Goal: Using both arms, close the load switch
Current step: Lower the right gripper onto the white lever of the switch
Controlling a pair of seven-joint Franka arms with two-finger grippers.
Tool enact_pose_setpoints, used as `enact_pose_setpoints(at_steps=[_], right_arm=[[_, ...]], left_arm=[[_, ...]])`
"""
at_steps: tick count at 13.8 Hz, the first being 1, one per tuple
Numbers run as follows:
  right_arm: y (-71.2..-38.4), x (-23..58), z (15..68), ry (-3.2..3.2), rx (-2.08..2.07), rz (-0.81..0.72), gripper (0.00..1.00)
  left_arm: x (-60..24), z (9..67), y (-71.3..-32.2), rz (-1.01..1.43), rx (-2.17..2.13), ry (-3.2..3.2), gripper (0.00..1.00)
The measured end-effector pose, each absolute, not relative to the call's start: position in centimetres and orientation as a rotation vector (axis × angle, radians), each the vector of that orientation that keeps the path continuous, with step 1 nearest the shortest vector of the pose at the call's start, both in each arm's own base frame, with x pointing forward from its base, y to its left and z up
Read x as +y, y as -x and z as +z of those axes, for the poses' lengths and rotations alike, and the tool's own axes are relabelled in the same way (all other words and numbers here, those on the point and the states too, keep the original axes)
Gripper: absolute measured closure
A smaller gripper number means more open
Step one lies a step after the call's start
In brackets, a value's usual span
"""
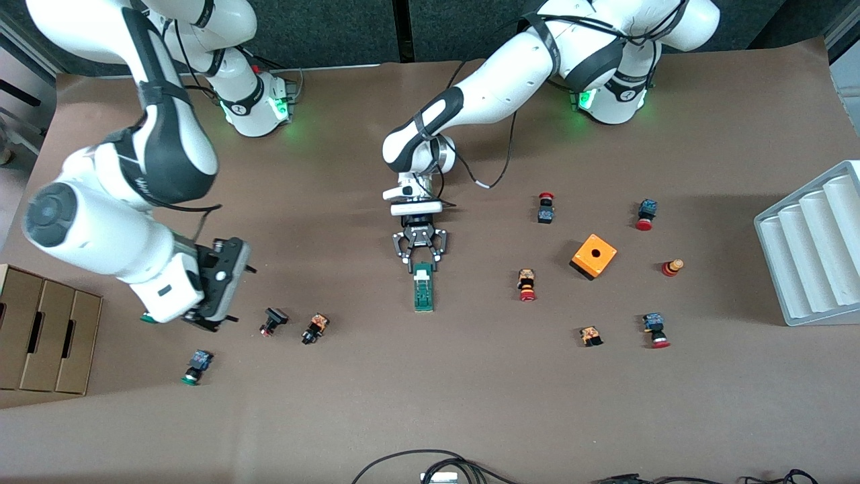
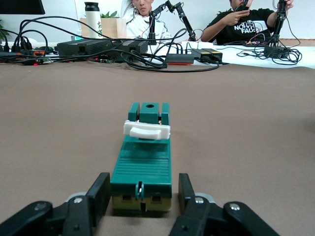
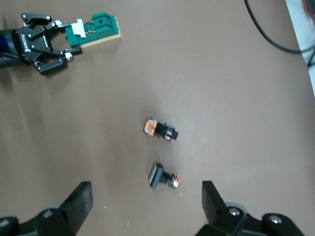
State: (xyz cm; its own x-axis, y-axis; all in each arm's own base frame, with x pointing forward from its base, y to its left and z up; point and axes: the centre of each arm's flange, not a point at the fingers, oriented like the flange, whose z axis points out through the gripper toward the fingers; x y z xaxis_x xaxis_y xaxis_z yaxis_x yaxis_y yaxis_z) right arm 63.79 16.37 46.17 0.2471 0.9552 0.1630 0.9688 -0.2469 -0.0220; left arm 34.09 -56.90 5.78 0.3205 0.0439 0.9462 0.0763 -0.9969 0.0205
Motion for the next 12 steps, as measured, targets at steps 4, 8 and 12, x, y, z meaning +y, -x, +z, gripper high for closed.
enact_pose_setpoints(at_steps=[4,8,12], right_arm=[[-63.3,21.4,43.2,2.310,-1.895,-0.159,0.00],[-62.9,25.6,39.1,2.254,-1.906,-0.148,0.00],[-62.2,29.7,36.1,2.217,-1.960,-0.167,0.00]], left_arm=[[-56.9,5.8,-34.1,-1.812,-0.115,2.530,0.38],[-56.9,5.8,-34.0,-1.815,-0.114,2.528,0.43],[-56.9,5.8,-33.9,-1.816,-0.115,2.527,0.46]])
